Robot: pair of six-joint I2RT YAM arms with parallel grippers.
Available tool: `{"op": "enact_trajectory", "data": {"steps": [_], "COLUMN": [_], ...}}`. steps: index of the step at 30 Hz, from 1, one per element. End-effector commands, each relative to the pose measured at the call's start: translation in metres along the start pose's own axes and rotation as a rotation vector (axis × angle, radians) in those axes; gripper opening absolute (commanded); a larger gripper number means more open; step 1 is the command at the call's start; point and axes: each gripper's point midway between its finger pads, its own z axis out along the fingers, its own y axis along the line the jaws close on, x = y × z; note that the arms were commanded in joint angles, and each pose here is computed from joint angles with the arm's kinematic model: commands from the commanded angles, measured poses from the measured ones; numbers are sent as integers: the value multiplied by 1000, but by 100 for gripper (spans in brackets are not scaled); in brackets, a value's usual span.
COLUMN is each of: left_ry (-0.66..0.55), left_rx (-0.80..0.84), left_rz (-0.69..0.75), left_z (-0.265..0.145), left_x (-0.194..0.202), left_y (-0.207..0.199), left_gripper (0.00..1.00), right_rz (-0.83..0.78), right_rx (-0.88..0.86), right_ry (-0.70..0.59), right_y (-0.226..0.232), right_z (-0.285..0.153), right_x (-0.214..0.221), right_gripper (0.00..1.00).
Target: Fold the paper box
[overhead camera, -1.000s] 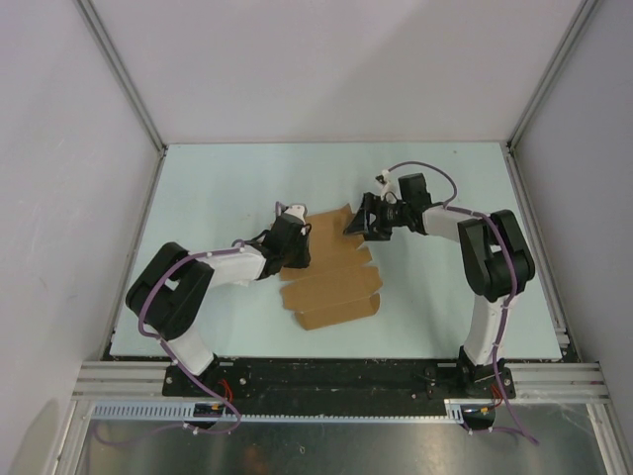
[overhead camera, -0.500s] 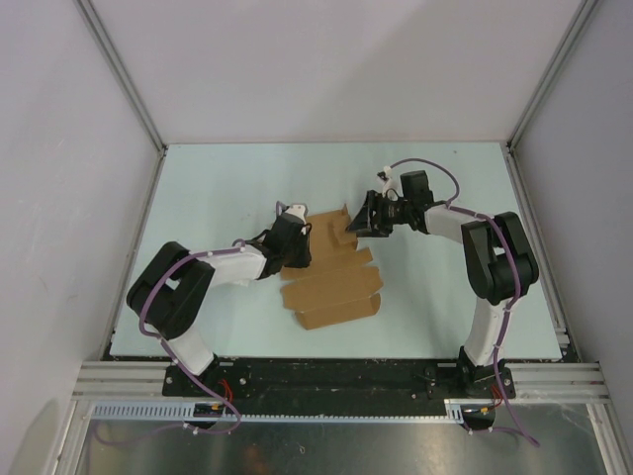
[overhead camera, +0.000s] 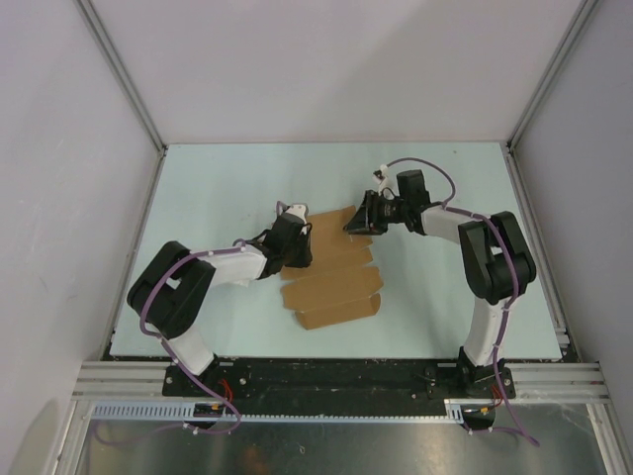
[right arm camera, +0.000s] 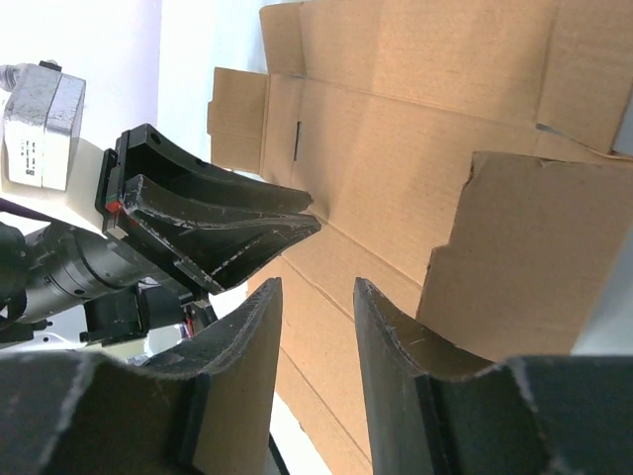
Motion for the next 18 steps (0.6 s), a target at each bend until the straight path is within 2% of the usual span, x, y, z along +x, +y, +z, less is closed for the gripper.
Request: {"op": "enact_trajectory", "data": {"steps": [1,7,12,15,16,18], "left_ry": [7,9,6,4,3,5], "left_rx": [32,26,27,29,27,28], "left_rz": [10,12,12,13,13,13], "left_z": [3,3,2,2,2,2], "left_x": [-2,0,-1,-2,-2,-2], "left_y": [-8,-7,-7,-7,-7,-7], "left_gripper": [32,31,31,31,31,31], "right_rz": [-2,-42,-118,-91,-47,33], "right_rx": [-43,-21,-44,80,173,250], "right_ry": [13,-36,-158,-282,-337,-343], "right_y": [5,11,37,18,-2,-30], "right_z": [11,2,-34,-63,-72,-80], "right_x": [4,-9,-46,-74,-85,-83], "right_gripper": [40,41,43,42,41,38]}}
